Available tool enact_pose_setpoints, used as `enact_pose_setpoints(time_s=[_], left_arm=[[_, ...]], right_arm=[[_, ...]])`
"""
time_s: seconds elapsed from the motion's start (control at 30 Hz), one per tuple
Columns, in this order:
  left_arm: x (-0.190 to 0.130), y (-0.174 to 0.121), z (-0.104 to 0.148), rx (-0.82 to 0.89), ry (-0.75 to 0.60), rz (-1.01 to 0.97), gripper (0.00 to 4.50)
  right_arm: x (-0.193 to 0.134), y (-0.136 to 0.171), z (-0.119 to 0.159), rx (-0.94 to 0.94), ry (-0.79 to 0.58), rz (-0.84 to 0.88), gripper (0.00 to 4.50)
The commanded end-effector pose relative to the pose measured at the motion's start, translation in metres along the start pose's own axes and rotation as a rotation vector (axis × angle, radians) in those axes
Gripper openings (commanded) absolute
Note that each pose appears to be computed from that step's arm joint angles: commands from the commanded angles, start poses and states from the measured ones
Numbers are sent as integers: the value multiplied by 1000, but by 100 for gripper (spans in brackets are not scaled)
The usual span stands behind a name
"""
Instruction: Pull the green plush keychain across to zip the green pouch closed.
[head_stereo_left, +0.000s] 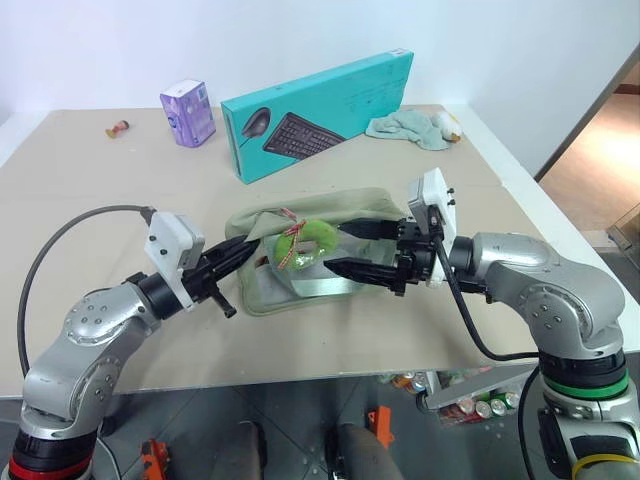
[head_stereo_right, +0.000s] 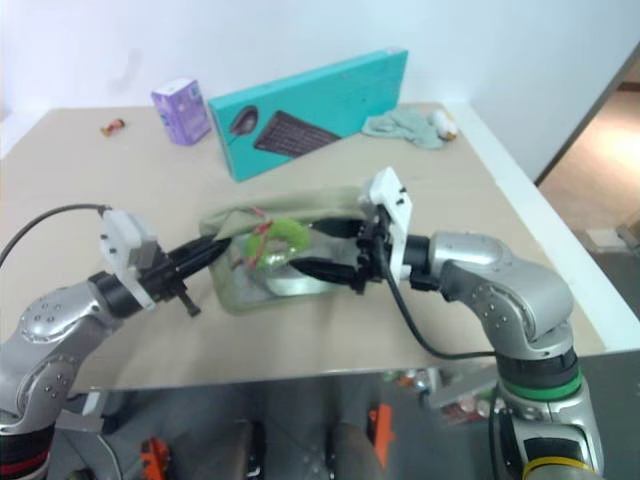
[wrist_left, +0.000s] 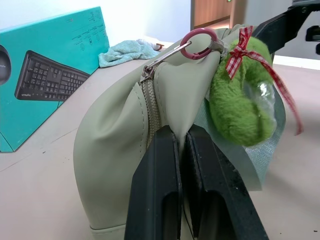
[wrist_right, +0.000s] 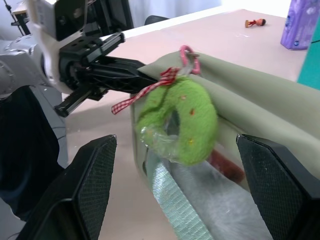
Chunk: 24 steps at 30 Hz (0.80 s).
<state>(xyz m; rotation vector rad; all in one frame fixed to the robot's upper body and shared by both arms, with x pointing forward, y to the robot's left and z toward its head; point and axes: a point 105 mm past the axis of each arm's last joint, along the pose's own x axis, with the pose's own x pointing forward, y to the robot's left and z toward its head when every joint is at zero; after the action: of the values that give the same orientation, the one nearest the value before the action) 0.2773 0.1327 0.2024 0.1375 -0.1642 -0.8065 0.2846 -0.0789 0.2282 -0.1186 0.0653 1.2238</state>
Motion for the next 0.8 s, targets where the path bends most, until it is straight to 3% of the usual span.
enact_pose_setpoints(time_s=[0.03, 0.37, 0.5, 0.77, 0.8], left_arm=[[2, -7, 5, 20, -18, -13, 0], [4, -10, 4, 17, -21, -12, 0], [4, -11, 4, 14, -21, -8, 0], [4, -9, 5, 25, -24, -1, 0], [4, -9, 5, 25, -25, -1, 0]], right_arm=[[3, -3, 11, -48, -35, -7, 396], [24, -3, 17, -10, -64, 20, 396], [26, -4, 16, 13, -60, 19, 285], [27, -4, 14, -11, -38, 26, 4], [27, -3, 13, -16, -38, 28, 4]])
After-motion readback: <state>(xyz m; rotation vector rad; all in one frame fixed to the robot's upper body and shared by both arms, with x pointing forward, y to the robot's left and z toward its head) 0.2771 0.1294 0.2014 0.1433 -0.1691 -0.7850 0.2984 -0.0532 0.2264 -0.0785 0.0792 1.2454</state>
